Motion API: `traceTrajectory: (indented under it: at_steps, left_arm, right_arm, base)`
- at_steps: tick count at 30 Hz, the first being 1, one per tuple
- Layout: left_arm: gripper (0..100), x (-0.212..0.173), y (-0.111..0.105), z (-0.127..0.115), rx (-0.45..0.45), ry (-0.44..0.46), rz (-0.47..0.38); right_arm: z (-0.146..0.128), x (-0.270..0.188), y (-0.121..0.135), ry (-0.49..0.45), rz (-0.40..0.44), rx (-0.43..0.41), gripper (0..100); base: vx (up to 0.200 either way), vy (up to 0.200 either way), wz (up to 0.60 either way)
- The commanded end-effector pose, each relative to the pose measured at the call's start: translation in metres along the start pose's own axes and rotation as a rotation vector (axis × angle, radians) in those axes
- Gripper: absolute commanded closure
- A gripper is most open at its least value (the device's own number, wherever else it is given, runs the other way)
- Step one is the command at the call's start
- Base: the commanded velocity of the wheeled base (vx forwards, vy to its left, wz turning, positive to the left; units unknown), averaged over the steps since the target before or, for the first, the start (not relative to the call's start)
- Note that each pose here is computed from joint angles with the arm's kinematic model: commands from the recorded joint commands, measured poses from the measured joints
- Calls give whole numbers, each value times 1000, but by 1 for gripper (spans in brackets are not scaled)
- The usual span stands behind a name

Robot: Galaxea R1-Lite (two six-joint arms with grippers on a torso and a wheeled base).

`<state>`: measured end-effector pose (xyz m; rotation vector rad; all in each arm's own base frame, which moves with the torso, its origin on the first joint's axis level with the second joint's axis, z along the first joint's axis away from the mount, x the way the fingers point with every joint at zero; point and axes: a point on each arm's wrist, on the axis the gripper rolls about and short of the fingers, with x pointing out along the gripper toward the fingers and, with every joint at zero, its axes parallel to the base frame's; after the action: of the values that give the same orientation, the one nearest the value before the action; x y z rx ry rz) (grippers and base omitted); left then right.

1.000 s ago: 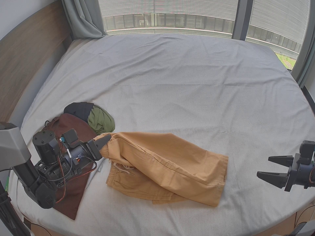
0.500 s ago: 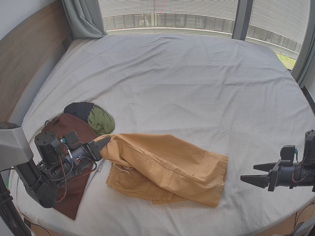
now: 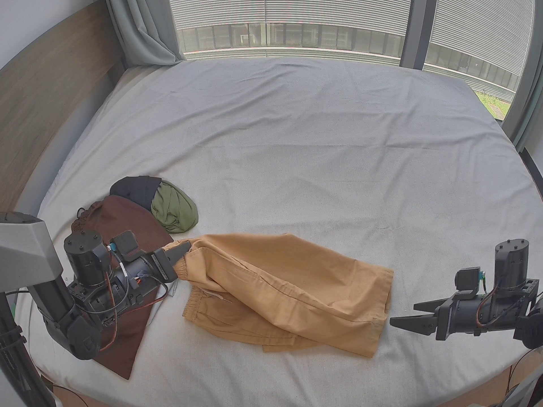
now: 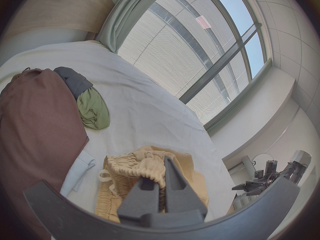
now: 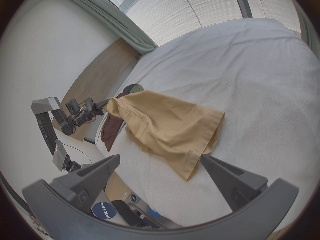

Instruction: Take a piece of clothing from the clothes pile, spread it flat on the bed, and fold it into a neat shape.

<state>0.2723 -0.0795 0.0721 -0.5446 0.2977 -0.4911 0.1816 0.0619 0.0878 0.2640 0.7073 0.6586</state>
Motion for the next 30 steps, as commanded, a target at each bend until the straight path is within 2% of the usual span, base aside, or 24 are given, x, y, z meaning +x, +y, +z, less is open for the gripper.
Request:
traceTrajectory:
  at_steps: [1,9,14,30]
  left_arm:
    - [100,1,3,-2,-4,6,8]
    - [100,1,6,1,-5,-5,17]
    - [100,1,6,1,-5,-4,16]
    - [100,1,6,1,-5,-6,16]
  right_arm:
    - [-12,14,-6,87,-5,37,0]
    - [-14,25,-13,99,-7,67,0]
    - [-23,38,-18,144,-5,93,0]
    - [-47,66,-31,175,0,93,0]
  base:
    - [0,0,0]
    - [0,0,0]
    - [0,0,0]
    - [0,0,0]
